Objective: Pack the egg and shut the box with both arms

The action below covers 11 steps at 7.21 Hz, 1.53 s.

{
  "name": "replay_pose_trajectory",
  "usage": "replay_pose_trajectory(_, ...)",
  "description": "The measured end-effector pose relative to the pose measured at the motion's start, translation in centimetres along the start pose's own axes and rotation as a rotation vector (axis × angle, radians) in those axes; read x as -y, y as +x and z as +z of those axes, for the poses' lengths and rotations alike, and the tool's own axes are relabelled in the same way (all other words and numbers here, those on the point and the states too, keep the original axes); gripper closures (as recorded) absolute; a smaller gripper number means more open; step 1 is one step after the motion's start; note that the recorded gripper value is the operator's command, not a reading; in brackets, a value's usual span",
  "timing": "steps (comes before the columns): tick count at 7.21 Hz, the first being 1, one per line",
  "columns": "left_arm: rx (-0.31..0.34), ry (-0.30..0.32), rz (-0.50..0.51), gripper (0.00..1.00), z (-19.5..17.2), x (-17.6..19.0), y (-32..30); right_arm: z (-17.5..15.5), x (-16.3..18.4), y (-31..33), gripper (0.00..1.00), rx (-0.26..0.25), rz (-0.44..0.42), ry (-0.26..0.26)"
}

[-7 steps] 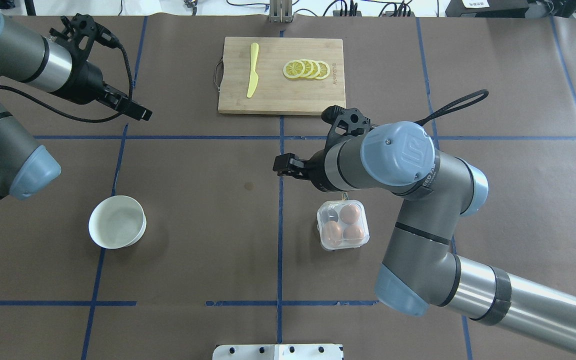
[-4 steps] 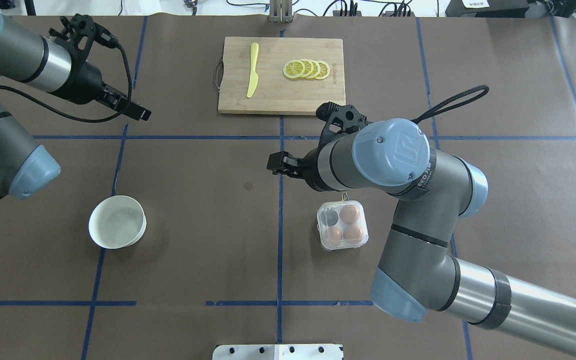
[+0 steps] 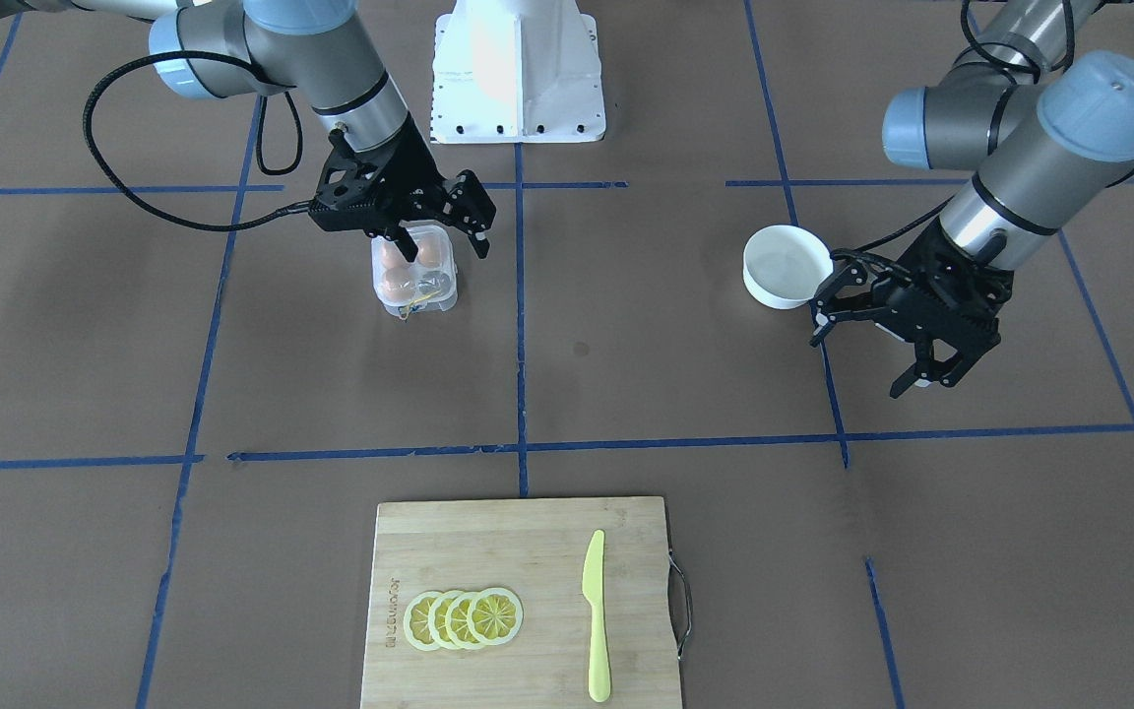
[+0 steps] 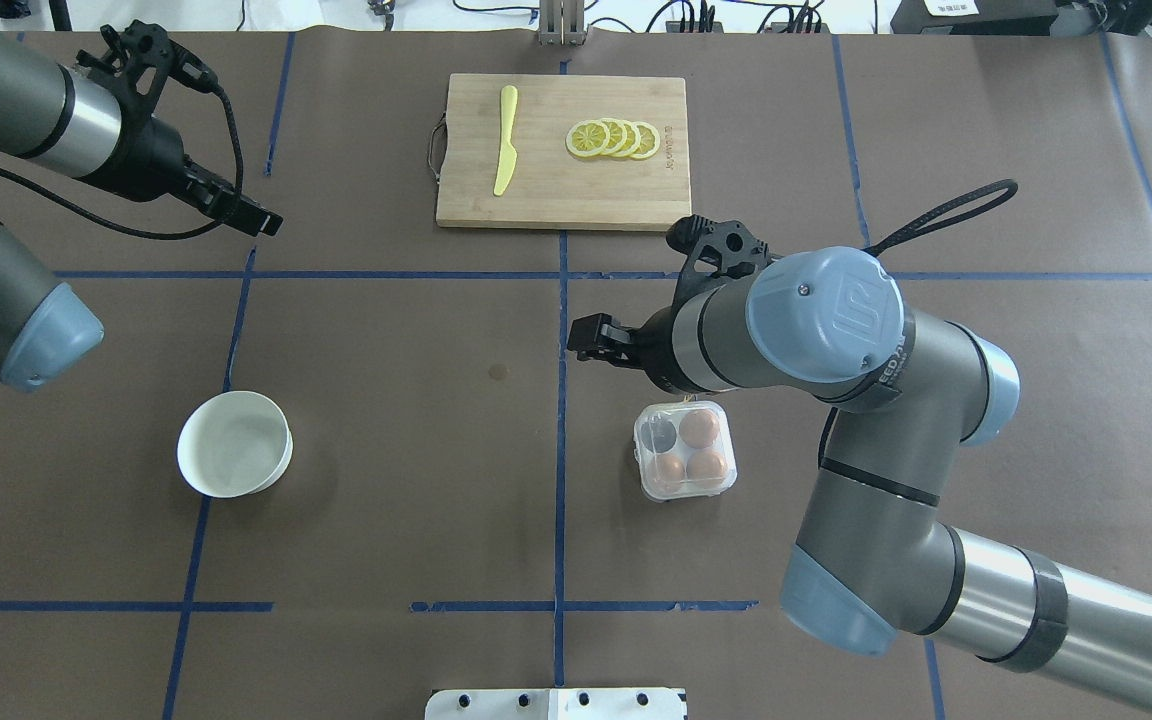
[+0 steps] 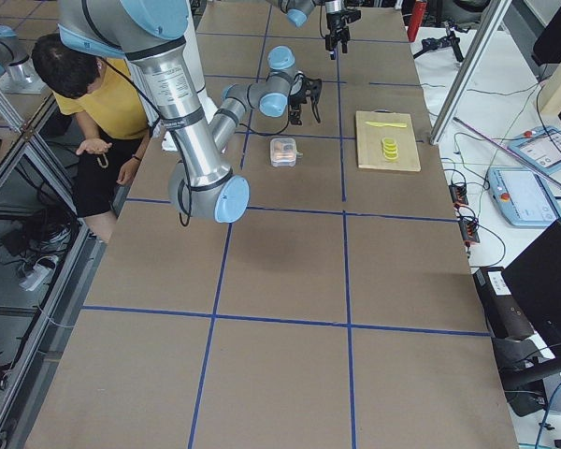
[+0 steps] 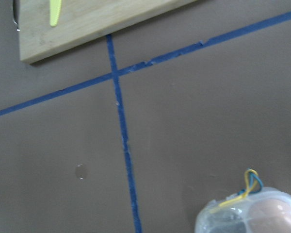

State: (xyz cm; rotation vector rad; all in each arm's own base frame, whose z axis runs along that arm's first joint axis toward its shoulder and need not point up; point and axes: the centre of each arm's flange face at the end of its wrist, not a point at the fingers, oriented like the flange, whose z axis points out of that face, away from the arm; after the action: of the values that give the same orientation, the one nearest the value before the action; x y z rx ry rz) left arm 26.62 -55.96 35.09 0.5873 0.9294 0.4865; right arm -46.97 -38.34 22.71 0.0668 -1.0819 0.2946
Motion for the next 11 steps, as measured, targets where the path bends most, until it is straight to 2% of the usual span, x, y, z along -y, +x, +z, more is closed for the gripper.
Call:
replay_pose_trajectory(1, 0.022, -0.004, 0.035, 0.01, -0.9, -1.0, -2.2, 0.2, 0.4, 2.8, 0.00, -0.039, 0.013, -0.037)
replay_pose_trajectory(3, 0.069, -0.019, 0.101, 0.01, -2.5, -3.4, -6.6, -0.3, 3.7, 8.8, 0.00, -0.108, 0.009, -0.081)
replay_pose_trajectory(5, 0.106, -0.052, 0.162, 0.01, -3.2, -6.2, -10.4, -2.1, 8.5, 16.5, 0.00, -0.180, -0.080, -0.085)
replay_pose_trajectory(8, 0.181, -0.102, 0.235, 0.01, -5.2, -10.2, -17.5, -9.3, 17.9, 32.5, 0.00, -0.264, -0.250, -0.099)
replay_pose_trajectory(10, 0.243, -0.132, 0.259, 0.01, -8.0, -12.9, -23.8, -14.4, 24.9, 44.5, 0.00, -0.288, -0.363, -0.103)
replay_pose_trajectory(11, 0.269, -0.146, 0.238, 0.01, -9.8, -14.0, -26.3, -16.8, 27.5, 49.2, 0.00, -0.298, -0.409, -0.099)
